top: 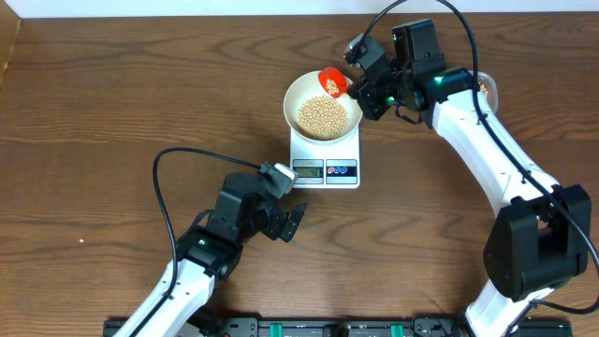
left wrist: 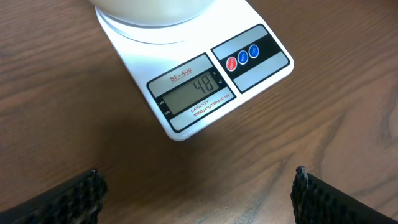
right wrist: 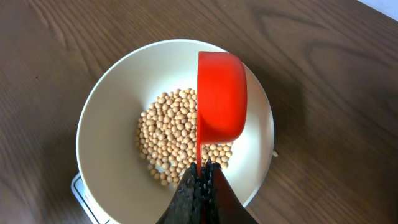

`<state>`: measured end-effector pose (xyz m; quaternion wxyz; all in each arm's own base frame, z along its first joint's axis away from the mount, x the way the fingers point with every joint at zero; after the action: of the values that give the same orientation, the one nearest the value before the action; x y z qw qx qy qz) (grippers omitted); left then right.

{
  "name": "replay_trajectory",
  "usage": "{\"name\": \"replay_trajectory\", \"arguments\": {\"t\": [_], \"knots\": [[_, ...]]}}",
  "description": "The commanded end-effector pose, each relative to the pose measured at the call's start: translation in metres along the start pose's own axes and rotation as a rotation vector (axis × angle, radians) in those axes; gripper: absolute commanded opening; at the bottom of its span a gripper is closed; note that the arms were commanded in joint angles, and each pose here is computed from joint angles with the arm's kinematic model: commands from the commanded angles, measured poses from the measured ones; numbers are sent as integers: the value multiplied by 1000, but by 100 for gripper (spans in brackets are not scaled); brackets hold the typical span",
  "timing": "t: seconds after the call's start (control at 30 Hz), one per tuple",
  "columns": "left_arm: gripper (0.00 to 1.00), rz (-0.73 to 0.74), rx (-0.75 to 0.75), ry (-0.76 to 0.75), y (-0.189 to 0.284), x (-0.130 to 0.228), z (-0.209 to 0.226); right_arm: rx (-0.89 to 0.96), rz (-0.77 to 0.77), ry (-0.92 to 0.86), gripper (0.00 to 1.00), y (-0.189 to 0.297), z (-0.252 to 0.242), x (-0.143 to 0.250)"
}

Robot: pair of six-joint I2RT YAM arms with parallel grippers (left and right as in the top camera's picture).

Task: Scoop item into bowl and weigh 50g on scale
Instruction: 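Tilt the red scoop to pour chickpeas into the bowl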

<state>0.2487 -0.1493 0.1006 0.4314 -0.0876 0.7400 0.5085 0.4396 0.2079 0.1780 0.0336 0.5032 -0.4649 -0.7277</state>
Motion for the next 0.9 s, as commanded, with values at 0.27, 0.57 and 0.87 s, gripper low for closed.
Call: {"name": "replay_trajectory", "arguments": {"t": [0.27, 0.57, 0.87], "knots": [[97, 4, -14, 14, -1, 0, 3, 9, -44, 59, 1, 13, 7, -18], [97, 3, -14, 14, -1, 0, 3, 12, -42, 73, 1, 13, 7, -18], [97, 4, -14, 14, -1, 0, 3, 11, -41, 73, 1, 13, 7, -18]]}}
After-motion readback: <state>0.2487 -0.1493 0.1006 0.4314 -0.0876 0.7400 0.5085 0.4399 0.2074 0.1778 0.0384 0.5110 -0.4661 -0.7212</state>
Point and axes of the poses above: each gripper's point midway between its finger pads, its own y axis back along the fingers, its own z axis along the line the jaws close on, x = y × z, the point moved 2 cm from there along y, back along the fingers, and after that the axes turned 4 degrees about y, right-handed, at the moved point
